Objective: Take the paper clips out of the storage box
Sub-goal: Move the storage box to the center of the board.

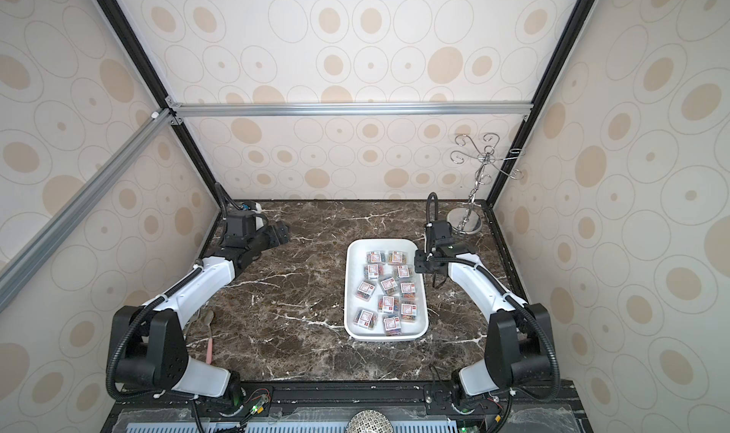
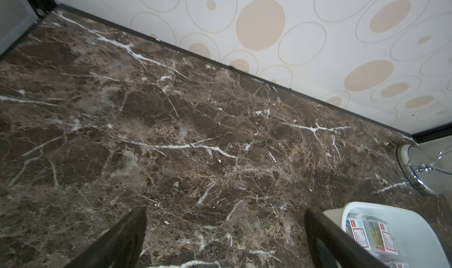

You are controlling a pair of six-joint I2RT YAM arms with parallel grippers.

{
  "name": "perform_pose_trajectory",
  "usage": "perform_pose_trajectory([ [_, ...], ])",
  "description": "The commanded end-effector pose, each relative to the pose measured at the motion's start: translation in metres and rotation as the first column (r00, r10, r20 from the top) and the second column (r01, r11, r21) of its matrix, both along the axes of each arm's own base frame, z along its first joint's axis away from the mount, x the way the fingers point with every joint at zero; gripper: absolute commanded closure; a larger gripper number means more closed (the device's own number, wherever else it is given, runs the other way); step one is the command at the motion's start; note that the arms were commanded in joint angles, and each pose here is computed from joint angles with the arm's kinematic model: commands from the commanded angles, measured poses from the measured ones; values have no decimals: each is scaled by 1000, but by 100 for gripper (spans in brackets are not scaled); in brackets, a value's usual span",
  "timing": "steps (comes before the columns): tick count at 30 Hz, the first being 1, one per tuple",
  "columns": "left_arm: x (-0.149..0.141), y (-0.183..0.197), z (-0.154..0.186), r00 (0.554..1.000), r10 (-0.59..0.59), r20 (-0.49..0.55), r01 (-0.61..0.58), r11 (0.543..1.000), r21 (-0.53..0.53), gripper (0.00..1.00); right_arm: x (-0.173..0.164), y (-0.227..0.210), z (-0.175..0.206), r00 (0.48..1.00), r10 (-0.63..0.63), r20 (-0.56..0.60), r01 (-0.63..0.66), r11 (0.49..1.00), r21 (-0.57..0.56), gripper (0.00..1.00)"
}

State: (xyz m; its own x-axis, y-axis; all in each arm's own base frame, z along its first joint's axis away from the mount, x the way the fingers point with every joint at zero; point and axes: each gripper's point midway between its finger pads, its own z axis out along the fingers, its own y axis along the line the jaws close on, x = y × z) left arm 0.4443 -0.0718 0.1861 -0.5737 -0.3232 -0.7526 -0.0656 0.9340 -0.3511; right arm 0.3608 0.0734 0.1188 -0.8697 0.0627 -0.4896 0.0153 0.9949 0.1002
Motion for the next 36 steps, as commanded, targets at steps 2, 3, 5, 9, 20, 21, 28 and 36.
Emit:
perform_pose_trajectory([
  [2,7,-24,11,997,-81,1,81,997,-21,3,-11,4,-25,995,3,-95,-2,1000,11,61],
  [3,8,-29,10,995,-99,0,99,995,-17,4,-11,4,-28,995,2,-104,-1,1000,6,62],
  [5,9,-38,8,991,-134,-5,134,991,-3,4,-10,4,-35,992,6,-123,-6,1000,1,65],
  [9,10,-43,5,990,-139,-5,139,990,28,6,-8,7,-46,988,17,-152,-17,1000,3,71],
  [20,12,-62,12,985,-173,-22,175,982,73,8,1,24,-52,984,12,-178,-7,1000,28,84],
  [21,12,-67,12,982,-185,-25,186,979,80,8,3,27,-52,984,10,-177,-4,999,34,85],
  [28,4,-94,16,970,-232,-68,240,957,162,11,21,54,-53,987,-15,-161,23,998,50,89],
  [36,-7,-139,17,942,-320,-97,334,910,247,12,50,76,-50,991,-19,-133,30,996,82,90],
])
